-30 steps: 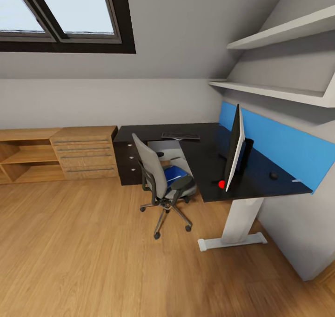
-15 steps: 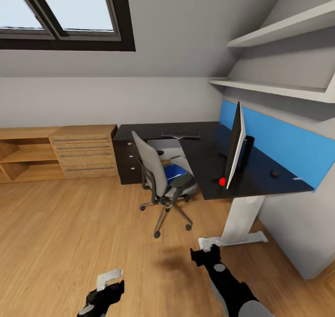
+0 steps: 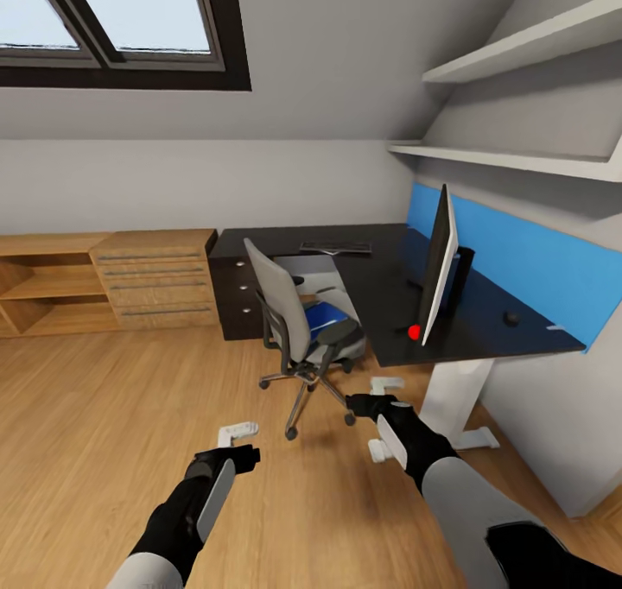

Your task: In the bedroom, organize the workspace by keeping the computer under the desk, ensuring the monitor is on the desk, placing the keyboard on the desk next to the monitor, placing the mouse on the desk next to the keyboard, moving the folder from the swivel chair onto the desk next to the mouse, stacking the notebook on top of the folder with the pen on top of the notebook, and positioning the swivel chair next to the desk.

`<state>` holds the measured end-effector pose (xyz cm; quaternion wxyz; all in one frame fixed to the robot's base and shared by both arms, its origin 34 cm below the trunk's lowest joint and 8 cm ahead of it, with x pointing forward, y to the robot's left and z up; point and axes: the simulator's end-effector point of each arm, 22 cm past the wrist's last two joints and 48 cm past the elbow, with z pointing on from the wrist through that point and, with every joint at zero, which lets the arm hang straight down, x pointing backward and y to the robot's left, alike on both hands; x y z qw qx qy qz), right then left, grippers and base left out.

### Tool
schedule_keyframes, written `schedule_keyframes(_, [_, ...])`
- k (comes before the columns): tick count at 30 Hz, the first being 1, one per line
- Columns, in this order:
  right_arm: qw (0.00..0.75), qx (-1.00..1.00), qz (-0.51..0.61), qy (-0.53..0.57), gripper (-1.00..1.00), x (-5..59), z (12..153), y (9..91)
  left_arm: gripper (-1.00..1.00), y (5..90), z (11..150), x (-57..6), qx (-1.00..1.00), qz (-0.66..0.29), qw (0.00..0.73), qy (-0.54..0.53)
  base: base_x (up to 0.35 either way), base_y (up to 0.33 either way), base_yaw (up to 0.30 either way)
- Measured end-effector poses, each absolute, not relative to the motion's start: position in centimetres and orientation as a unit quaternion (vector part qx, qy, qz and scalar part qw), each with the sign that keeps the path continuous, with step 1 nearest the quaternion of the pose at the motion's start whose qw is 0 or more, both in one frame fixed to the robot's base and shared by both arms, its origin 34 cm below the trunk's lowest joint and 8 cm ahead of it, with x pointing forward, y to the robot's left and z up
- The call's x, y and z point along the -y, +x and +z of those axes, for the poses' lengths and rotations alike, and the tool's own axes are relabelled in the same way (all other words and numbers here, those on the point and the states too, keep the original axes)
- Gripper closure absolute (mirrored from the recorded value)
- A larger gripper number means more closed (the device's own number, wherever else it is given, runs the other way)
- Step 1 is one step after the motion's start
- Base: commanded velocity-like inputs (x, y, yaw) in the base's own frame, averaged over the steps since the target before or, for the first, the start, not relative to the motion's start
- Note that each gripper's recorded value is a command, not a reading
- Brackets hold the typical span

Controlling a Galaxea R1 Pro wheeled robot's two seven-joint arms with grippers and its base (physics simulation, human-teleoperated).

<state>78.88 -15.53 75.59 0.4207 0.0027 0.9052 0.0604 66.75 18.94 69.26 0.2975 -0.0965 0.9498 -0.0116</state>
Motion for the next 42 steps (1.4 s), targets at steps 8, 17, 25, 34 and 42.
schedule_keyframes(8, [0.414,-0.908,0.063,0.005,-1.0,15.4,74.3,79.0,-1.0,68.8,69.8,-20.8,-0.936,0.0,0.336,-0.105,0.0,0.0,0.0])
schedule_keyframes(17, [0.424,-0.903,0.064,0.005,-1.0,15.1,73.6,79.4,-1.0,67.0,80.2,-23.8,-0.863,-0.009,0.486,-0.136,0.0,0.0,0.0])
schedule_keyframes(25, [0.425,-0.902,0.069,0.005,-1.0,14.5,72.5,79.4,-1.0,63.5,78.2,-23.9,-0.876,-0.009,0.463,-0.132,0.0,0.0,0.0])
schedule_keyframes(34, [0.428,-0.9,0.086,0.005,-1.0,11.9,71.5,79.2,-1.0,62.6,76.0,-23.9,-0.883,-0.007,0.452,-0.129,0.0,0.0,0.0])
schedule_keyframes(42, [0.474,-0.877,0.073,0.018,-1.0,12.4,71.6,80.2,-1.0,62.3,74.0,-23.8,-0.886,-0.007,0.446,-0.129,0.0,0.0,0.129])
